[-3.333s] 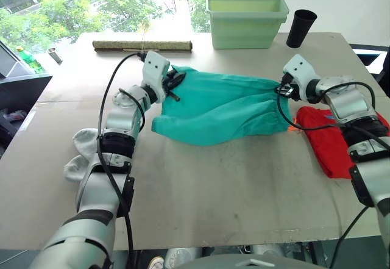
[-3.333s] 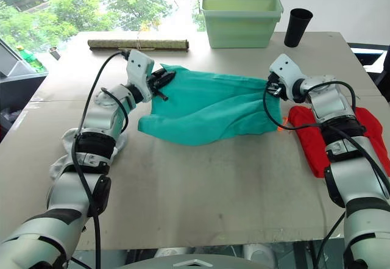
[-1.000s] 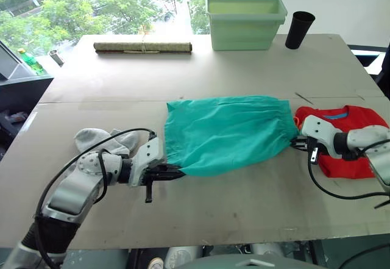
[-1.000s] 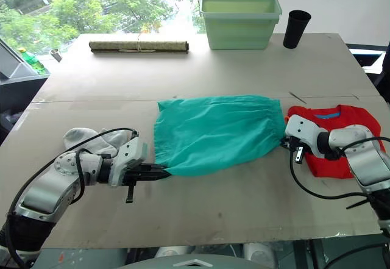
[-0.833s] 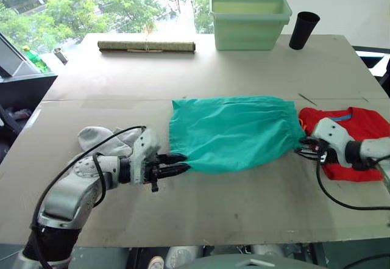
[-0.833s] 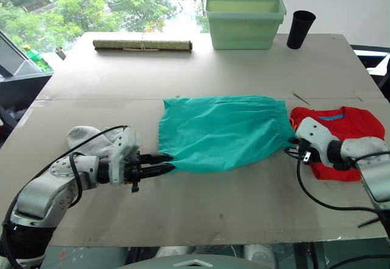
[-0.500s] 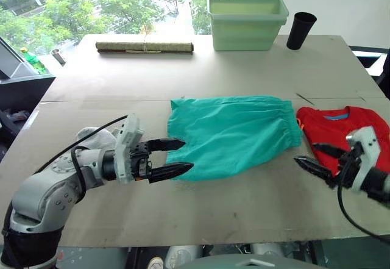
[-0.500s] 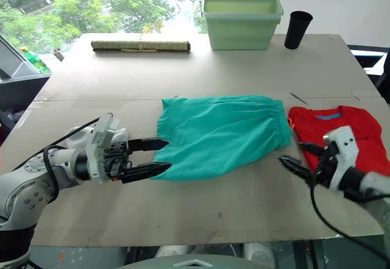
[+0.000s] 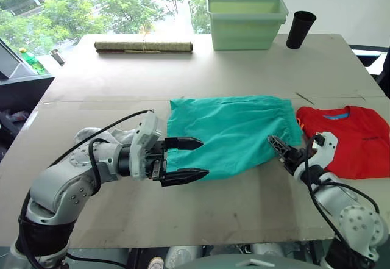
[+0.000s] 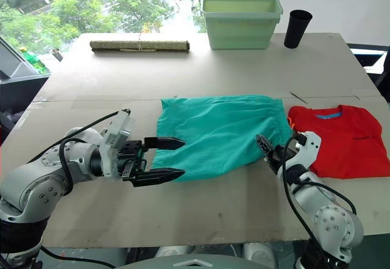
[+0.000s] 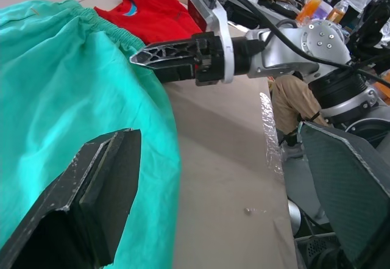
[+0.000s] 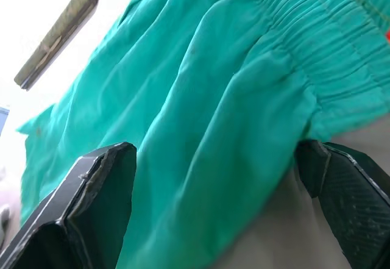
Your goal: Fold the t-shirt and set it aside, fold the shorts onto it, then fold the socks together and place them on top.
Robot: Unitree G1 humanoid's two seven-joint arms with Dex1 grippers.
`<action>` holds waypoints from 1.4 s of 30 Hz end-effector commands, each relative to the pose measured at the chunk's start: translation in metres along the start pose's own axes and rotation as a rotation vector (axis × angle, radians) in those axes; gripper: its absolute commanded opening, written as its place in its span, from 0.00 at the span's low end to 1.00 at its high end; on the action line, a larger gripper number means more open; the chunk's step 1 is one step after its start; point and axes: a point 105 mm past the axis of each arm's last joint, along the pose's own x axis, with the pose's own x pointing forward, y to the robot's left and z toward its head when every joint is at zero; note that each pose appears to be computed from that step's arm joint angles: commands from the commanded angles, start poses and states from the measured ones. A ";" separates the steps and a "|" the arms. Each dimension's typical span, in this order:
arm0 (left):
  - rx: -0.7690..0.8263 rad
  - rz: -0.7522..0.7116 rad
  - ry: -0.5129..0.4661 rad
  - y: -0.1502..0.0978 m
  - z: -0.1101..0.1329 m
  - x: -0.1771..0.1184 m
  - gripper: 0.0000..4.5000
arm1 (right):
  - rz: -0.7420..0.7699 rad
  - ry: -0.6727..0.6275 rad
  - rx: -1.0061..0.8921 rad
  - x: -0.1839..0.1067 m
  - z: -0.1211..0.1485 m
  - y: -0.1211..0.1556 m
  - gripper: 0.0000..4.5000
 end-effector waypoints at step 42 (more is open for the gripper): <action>0.042 0.146 -0.040 0.002 -0.006 -0.009 0.98 | -0.066 -0.046 -0.402 0.092 0.020 -0.008 0.98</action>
